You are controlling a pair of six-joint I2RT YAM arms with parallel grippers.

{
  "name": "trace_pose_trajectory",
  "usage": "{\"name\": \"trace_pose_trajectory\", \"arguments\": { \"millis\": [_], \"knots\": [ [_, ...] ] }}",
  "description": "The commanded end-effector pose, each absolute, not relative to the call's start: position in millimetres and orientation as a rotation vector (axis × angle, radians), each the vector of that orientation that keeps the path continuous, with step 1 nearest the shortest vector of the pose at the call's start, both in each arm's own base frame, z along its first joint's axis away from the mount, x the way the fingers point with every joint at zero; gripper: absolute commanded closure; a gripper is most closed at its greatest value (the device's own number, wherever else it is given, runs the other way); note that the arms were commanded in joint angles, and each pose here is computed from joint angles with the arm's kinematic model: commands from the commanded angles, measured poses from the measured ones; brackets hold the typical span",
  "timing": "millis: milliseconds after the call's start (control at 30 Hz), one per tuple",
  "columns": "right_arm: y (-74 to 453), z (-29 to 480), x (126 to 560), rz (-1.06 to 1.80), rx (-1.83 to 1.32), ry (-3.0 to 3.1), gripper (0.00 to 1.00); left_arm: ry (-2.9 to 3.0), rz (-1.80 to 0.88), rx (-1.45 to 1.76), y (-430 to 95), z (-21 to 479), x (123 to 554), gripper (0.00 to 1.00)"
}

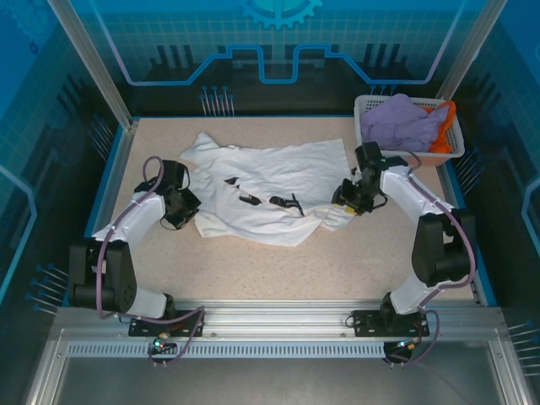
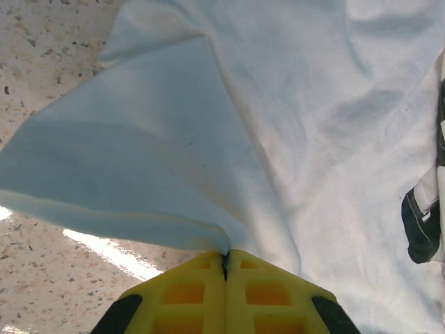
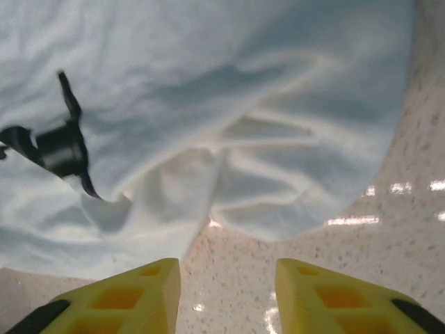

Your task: Fold and stack the t-shirts

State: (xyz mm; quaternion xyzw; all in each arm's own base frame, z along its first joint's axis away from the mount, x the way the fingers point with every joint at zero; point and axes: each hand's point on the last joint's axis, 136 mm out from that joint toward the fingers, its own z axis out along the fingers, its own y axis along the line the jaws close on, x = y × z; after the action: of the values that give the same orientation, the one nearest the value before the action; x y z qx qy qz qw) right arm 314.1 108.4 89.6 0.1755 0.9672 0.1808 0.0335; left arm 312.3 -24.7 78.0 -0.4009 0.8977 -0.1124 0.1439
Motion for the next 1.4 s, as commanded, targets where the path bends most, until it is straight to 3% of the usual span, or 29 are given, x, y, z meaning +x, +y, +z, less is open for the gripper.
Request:
{"name": "trace_pose_trajectory", "arguments": {
  "millis": [0,267,433,500,667,833,1067,1233,1333,1367],
  "knots": [
    [120.2,57.3,287.3,0.643,0.681,3.065,0.54,2.609,-0.327,-1.165,-25.3,72.7,303.7,1.00],
    [125.5,19.7,296.7,0.572,0.745,3.100,0.60,2.617,-0.319,-1.171,-24.7,70.7,293.9,1.00],
    [122.3,4.3,300.2,0.509,0.731,3.142,0.73,2.621,-0.322,-1.166,-25.2,71.7,293.6,1.00],
    [119.2,4.1,302.5,0.482,0.725,3.136,0.84,2.619,-0.319,-1.156,-24.7,73.8,295.3,1.00],
    [114.7,25.8,309.7,0.462,0.674,3.089,1.00,2.618,-0.299,-1.117,-22.5,80.5,301.8,1.00],
    [116.3,65.6,324.0,0.601,0.695,3.012,1.00,2.629,-0.208,-1.033,-13.6,89.8,310.9,1.00],
    [108.1,124.7,376.0,1.064,0.880,2.831,1.00,2.662,-0.068,-0.919,-2.4,99.2,324.5,1.00],
    [87.5,126.6,426.3,1.018,0.981,2.758,0.99,2.695,-0.029,-0.883,-1.6,95.6,338.6,1.00],
    [85.6,112.9,447.8,0.968,1.009,2.798,0.64,2.715,-0.048,-0.886,-6.2,90.8,344.7,1.00],
    [82.0,107.7,448.5,0.918,1.021,2.822,0.56,2.721,-0.052,-0.881,-8.8,89.6,346.1,1.00]
  ]
}}
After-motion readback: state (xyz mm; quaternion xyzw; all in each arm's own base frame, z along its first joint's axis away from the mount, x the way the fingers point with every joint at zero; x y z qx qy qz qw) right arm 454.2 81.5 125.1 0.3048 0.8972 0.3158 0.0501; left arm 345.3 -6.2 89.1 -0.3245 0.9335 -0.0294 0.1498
